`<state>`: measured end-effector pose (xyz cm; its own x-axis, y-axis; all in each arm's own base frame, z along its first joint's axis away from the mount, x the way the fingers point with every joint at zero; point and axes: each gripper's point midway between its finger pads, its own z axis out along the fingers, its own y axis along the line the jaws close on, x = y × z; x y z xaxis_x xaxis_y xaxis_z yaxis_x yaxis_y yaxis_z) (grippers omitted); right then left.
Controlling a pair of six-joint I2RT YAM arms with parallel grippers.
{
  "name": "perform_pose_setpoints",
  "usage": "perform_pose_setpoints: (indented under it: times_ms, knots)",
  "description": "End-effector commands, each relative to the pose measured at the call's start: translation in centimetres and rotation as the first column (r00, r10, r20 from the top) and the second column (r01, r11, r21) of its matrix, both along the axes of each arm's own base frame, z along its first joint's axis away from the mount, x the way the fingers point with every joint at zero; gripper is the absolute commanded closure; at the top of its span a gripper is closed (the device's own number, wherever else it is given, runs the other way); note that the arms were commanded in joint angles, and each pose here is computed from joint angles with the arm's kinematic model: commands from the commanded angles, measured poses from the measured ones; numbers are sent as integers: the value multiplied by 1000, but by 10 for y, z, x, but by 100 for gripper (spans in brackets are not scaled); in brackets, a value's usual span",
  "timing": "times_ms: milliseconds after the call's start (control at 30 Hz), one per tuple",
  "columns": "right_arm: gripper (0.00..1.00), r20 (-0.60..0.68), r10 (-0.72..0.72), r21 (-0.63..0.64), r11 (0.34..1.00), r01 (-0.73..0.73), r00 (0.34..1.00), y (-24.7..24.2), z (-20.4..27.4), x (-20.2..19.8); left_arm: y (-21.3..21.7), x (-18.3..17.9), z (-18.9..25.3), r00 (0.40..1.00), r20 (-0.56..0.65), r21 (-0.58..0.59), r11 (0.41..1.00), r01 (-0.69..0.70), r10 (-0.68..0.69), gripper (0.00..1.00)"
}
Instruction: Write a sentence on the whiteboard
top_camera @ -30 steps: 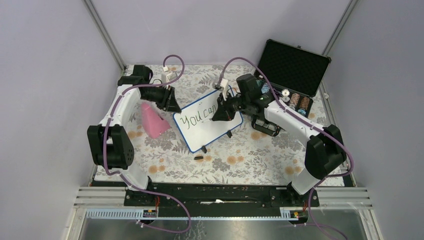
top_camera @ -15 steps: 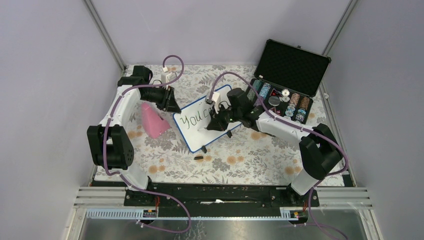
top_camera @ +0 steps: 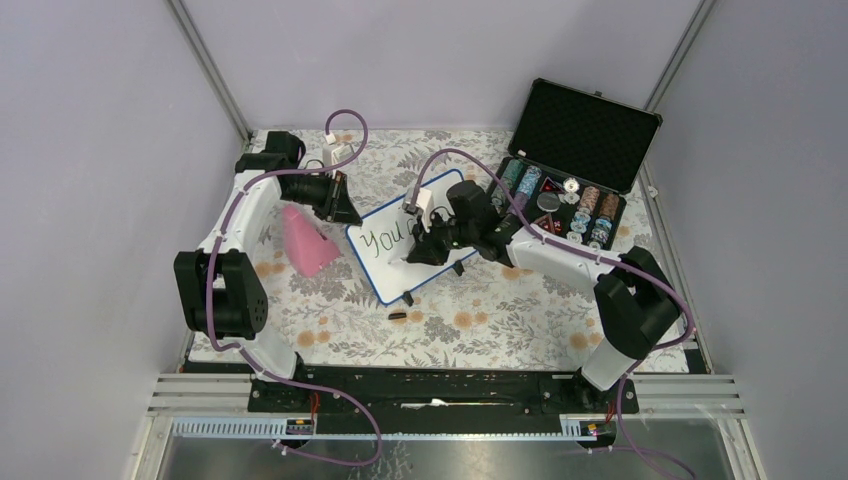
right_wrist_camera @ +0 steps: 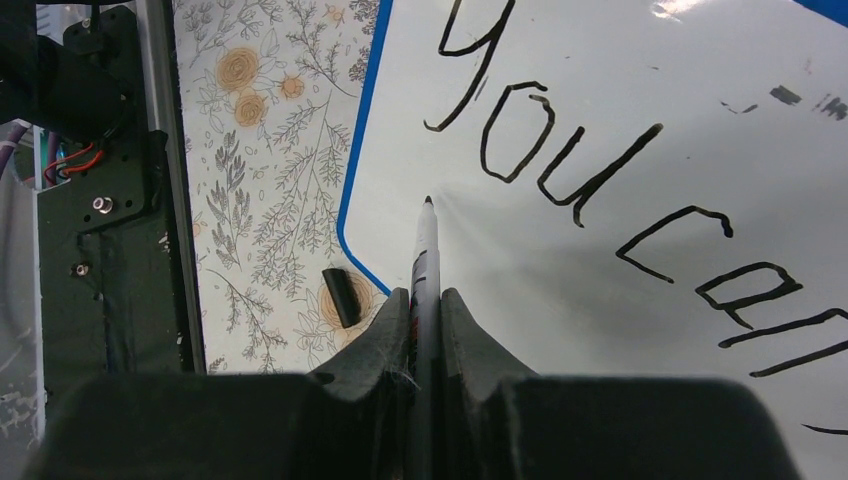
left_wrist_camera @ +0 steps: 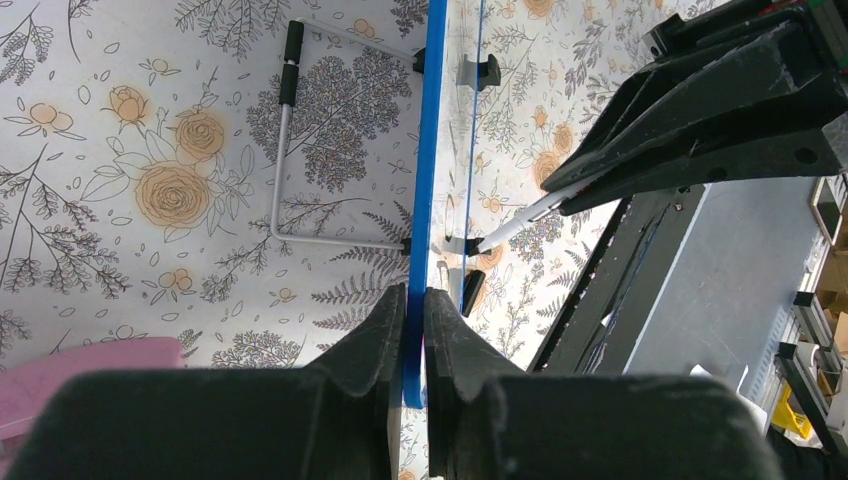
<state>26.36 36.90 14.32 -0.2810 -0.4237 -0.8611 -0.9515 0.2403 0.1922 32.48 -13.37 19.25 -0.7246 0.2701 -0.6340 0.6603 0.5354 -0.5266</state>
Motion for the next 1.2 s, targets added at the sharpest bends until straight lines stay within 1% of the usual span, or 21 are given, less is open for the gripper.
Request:
perform_pose_setpoints:
  times_ms: [0, 167, 500, 967, 1033, 1167]
  knots:
    - [100, 53, 25, 13, 1000, -25, 998, 8, 6, -1, 2, 3, 8, 998, 60, -2, 1000, 1, -1, 95]
    - [100, 57, 22, -2, 1000, -22, 998, 8, 1, 1, 2, 3, 9, 998, 62, 0, 1000, 1, -1, 100]
    - [100, 63, 2, -42, 999, 1, 998, 6, -7, 9, 3, 3, 8, 998, 66, 3, 1000, 1, -2, 100]
    - [100, 58, 24, -55, 998, -21, 998, 1, -11, 1, 3, 4, 8, 998, 68, 7, 1000, 2, -3, 100]
    - [100, 38, 26, -78, 997, -23, 999, -4, -15, -3, 3, 4, 7, 998, 68, 9, 1000, 2, -3, 100]
    - [100, 52, 21, -83, 996, -17, 998, -5, -14, -2, 3, 3, 8, 998, 69, 7, 1000, 3, -3, 100]
